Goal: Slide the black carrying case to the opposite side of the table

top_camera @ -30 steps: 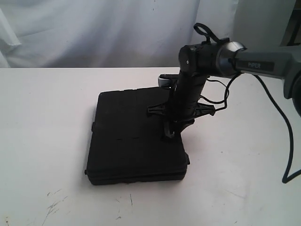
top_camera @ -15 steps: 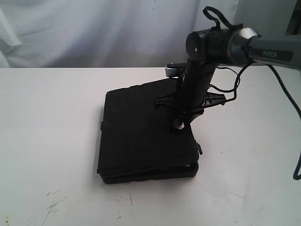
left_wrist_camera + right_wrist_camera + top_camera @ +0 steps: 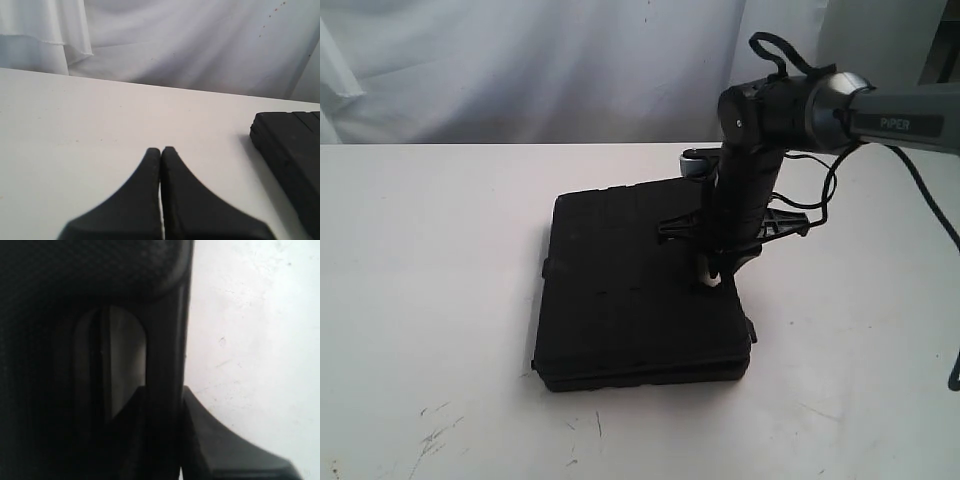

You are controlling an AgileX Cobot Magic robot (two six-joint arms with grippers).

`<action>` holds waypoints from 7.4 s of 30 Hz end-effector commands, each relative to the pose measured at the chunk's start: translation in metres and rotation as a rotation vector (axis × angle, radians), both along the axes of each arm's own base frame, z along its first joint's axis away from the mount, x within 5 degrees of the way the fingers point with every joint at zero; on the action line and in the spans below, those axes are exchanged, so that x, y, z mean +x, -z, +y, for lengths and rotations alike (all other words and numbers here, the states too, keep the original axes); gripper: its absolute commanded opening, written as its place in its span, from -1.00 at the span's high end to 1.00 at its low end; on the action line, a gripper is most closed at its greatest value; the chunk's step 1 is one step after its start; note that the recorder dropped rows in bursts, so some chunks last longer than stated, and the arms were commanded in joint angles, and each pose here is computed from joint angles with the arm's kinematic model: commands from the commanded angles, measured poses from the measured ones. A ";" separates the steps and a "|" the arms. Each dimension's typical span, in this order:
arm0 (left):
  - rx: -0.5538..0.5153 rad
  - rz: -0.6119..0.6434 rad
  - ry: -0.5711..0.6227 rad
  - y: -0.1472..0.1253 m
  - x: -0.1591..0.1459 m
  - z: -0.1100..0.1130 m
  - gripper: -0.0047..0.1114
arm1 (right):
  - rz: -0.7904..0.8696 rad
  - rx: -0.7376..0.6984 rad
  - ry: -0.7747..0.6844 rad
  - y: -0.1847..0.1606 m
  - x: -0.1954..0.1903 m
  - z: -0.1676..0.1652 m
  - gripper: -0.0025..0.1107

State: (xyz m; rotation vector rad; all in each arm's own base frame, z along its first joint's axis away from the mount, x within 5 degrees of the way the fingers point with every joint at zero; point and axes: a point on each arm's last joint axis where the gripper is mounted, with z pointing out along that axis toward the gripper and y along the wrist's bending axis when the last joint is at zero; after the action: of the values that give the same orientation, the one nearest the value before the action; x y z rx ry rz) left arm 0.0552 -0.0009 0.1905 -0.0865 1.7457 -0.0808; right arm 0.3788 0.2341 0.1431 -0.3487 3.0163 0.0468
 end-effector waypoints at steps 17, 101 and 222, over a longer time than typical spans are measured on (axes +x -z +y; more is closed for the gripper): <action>-0.005 0.002 -0.002 0.001 0.000 0.000 0.92 | -0.050 -0.020 0.078 -0.011 -0.001 -0.051 0.96; -0.005 0.002 -0.002 0.001 0.000 0.000 0.92 | -0.664 0.193 0.050 -0.089 -0.126 -0.138 0.96; -0.003 0.002 -0.002 0.001 0.000 0.000 0.92 | -1.203 0.243 0.111 -0.041 -0.325 -0.226 0.96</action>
State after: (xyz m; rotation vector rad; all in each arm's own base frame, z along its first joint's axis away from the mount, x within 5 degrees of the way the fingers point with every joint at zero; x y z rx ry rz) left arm 0.0552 -0.0009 0.1905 -0.0854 1.7458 -0.0791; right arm 0.0544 0.0086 0.1867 -0.1025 1.7906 0.1440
